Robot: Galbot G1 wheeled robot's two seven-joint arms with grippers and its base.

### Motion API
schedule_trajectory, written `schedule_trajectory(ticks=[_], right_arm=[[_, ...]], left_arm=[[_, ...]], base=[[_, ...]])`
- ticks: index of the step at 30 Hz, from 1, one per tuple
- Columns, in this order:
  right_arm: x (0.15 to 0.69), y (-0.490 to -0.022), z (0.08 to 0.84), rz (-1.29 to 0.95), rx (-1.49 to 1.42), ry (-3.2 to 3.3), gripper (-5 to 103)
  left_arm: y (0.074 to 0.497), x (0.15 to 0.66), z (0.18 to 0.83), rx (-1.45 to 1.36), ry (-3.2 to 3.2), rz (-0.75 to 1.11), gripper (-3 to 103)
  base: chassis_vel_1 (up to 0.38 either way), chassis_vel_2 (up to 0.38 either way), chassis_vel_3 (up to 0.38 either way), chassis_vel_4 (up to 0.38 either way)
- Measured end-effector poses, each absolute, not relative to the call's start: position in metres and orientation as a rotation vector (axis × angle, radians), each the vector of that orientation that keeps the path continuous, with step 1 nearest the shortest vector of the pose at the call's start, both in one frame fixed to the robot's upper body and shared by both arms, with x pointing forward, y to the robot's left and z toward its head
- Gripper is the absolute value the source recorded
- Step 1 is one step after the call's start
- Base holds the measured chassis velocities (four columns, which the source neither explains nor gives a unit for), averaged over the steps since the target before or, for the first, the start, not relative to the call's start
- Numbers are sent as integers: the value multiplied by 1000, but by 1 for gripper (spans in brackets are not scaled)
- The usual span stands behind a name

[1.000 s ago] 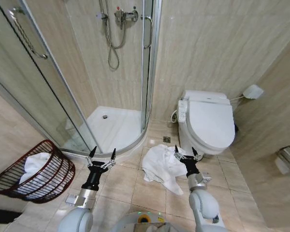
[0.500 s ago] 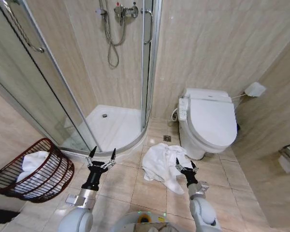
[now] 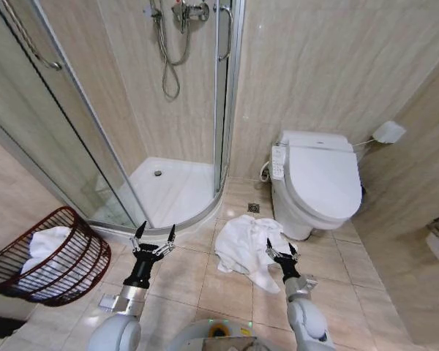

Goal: Discard the used towel into the hamper.

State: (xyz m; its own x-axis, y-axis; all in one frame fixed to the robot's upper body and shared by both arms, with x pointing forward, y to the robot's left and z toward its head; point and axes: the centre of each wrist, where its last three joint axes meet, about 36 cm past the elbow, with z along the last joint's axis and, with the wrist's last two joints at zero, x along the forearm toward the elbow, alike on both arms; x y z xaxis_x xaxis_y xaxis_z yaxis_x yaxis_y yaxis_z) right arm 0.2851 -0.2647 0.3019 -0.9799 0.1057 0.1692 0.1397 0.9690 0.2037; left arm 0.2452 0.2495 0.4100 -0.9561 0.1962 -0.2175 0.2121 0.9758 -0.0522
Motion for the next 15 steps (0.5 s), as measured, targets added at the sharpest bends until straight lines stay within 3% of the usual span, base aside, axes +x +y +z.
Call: schedule_trajectory(ticks=[15], right_arm=[[282, -269, 288, -331, -182, -2995, 100]], left_arm=[[249, 245, 410, 304, 2911, -110, 100]], base=[[0, 0, 0, 0]])
